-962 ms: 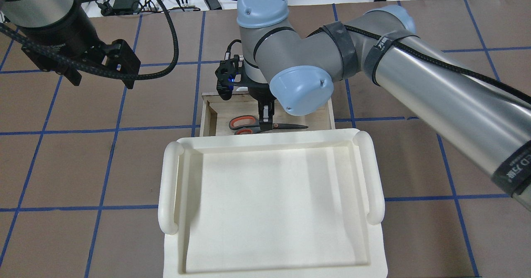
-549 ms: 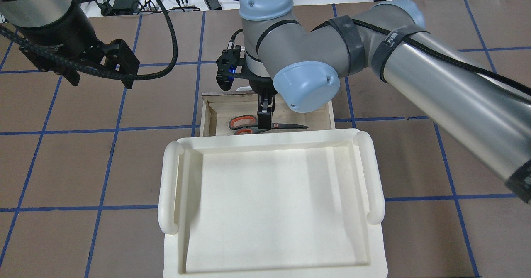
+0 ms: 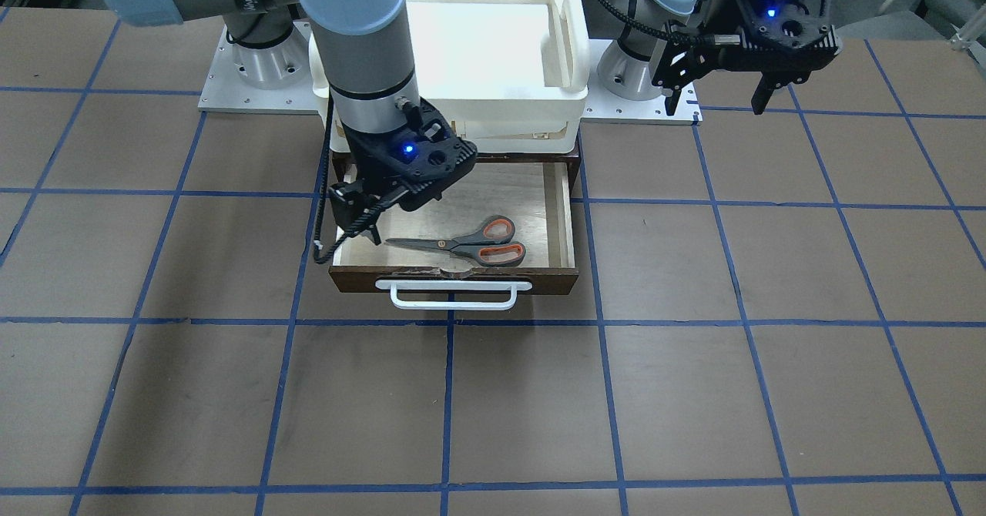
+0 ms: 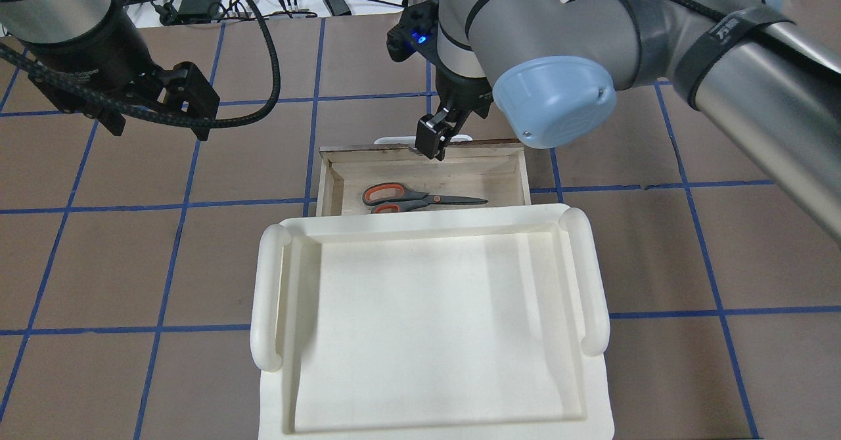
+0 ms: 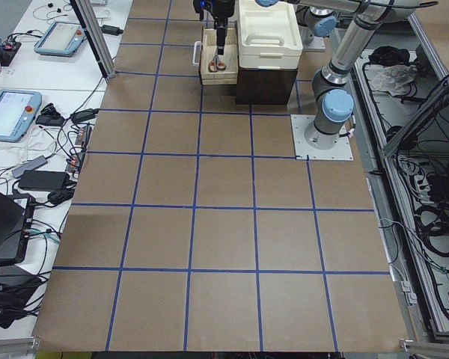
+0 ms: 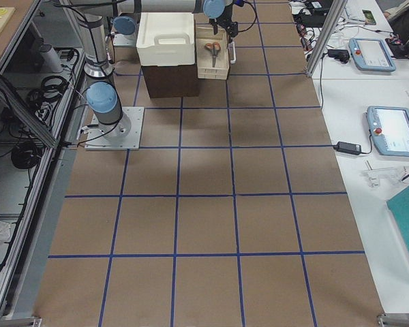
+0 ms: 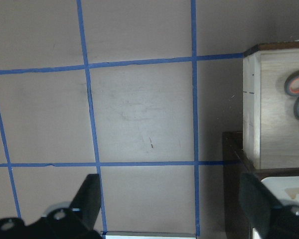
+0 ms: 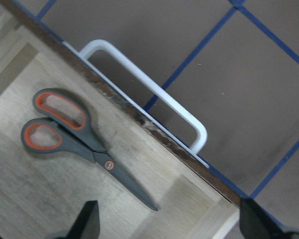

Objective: Put scissors in drawer and close it
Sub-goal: 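Raise the right gripper away from the drawer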

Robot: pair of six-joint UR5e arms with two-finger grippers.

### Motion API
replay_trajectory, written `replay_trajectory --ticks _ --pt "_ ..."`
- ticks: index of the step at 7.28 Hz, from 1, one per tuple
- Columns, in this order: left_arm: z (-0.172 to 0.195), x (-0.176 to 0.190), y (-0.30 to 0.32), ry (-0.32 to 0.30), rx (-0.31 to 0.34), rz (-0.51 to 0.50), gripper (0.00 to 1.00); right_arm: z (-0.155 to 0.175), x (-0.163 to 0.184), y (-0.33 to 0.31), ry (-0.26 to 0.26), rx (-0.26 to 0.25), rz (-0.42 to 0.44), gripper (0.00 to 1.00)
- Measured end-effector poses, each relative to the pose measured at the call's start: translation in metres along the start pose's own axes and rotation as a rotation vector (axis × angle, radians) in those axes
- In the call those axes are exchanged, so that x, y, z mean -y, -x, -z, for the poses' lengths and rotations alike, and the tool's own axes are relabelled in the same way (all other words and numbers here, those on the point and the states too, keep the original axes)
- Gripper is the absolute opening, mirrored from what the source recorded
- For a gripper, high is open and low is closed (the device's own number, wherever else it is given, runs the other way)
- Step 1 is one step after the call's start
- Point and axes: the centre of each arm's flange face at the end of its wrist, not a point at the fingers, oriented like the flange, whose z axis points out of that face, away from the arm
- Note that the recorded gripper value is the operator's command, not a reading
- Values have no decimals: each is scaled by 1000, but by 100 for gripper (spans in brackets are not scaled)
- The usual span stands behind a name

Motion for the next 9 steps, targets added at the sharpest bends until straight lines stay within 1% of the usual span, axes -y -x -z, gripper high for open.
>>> replay_trajectory --ticks 1,2,3,4,5,7,9 --pt "0 0 0 -1 0 0 100 14 -10 -25 -9 -26 -143 100" --pt "1 -1 0 -1 0 0 100 29 -26 -52 -9 -70 -253 100" --pt "1 -1 0 -1 0 0 100 43 -40 -73 -8 -106 -344 100" --pt "1 -1 0 -1 0 0 100 53 -51 -85 -10 -123 -412 100" --pt "1 -1 0 -1 0 0 100 58 -59 -90 -2 -129 -452 100" --pt "1 -1 0 -1 0 0 100 66 -70 -90 13 -131 -557 100" --pt "1 -1 0 -2 1 0 100 65 -75 -90 42 -127 -606 100"
